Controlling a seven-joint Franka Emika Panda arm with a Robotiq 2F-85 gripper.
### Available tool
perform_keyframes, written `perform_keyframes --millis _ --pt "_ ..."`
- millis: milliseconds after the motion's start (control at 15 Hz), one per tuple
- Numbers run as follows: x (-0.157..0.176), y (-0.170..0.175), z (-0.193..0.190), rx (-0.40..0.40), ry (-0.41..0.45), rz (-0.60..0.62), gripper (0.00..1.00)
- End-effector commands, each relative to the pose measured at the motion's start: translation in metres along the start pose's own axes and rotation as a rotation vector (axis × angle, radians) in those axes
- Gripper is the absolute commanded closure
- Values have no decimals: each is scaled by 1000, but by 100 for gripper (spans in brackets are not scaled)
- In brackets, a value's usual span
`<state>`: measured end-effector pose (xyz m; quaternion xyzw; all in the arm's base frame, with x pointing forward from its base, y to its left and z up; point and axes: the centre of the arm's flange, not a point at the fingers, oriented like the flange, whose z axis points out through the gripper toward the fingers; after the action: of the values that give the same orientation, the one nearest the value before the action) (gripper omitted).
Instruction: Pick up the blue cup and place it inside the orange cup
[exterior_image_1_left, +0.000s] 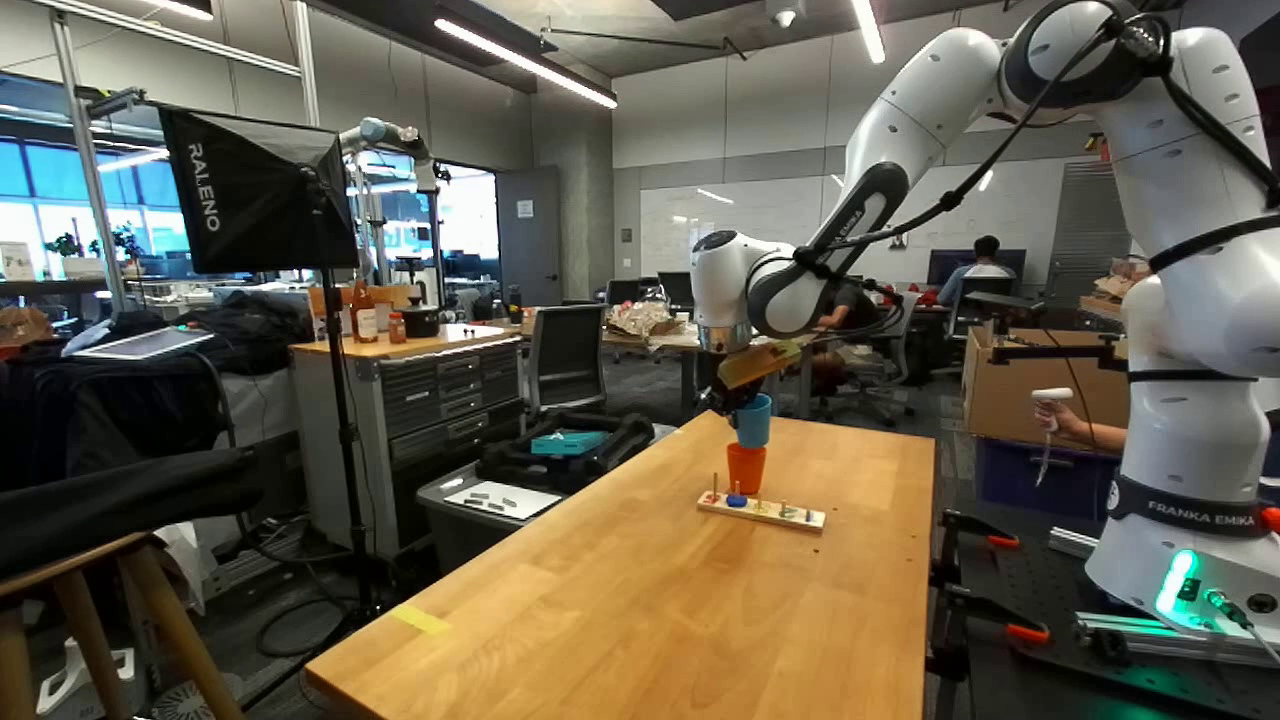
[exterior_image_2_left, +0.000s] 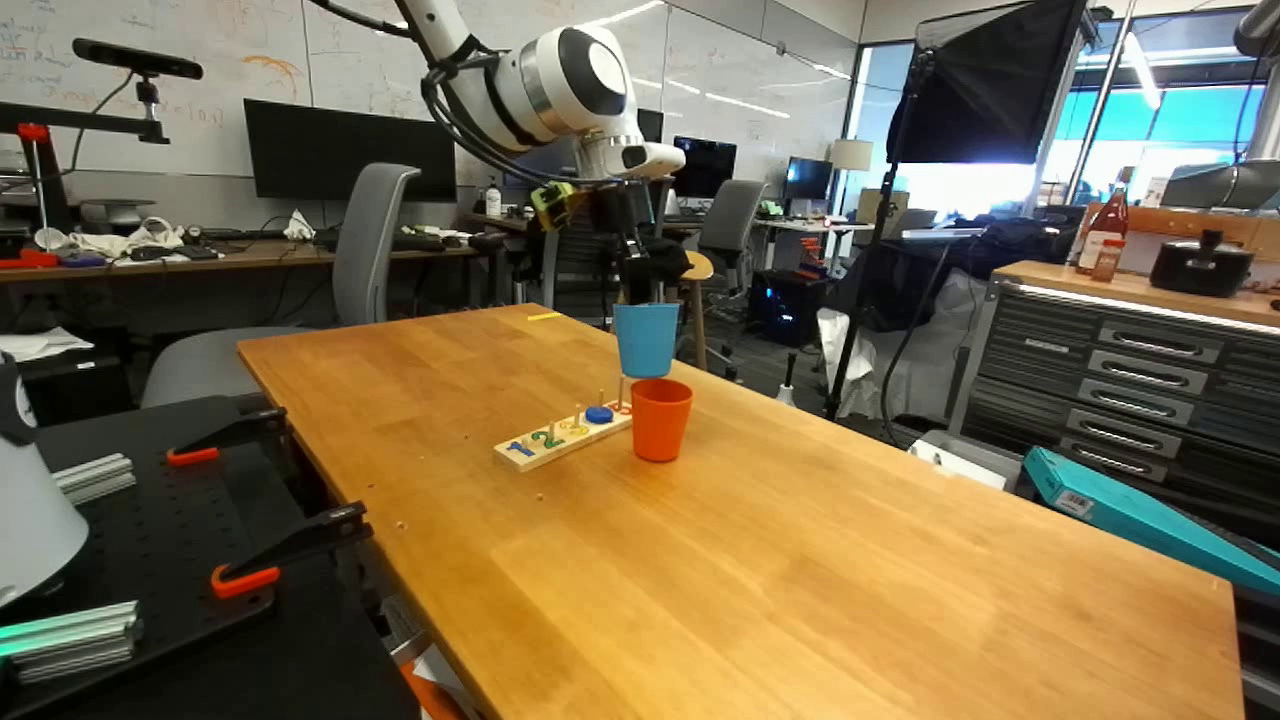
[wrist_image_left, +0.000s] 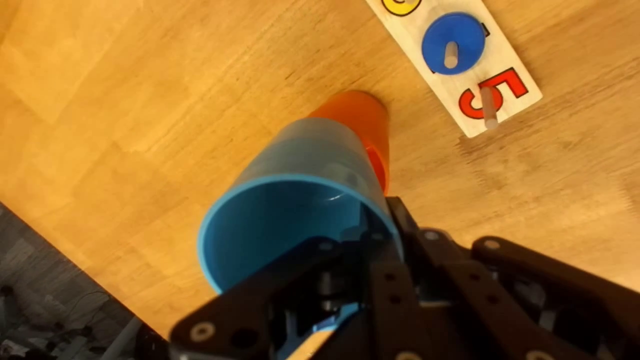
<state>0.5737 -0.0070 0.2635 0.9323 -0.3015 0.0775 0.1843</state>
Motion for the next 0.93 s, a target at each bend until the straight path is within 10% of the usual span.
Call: perform_keyframes --millis 0,867 --pt "-9 -3 -6 -5 19 14 99" --pt "-6 -17 -17 0 25 42 99"
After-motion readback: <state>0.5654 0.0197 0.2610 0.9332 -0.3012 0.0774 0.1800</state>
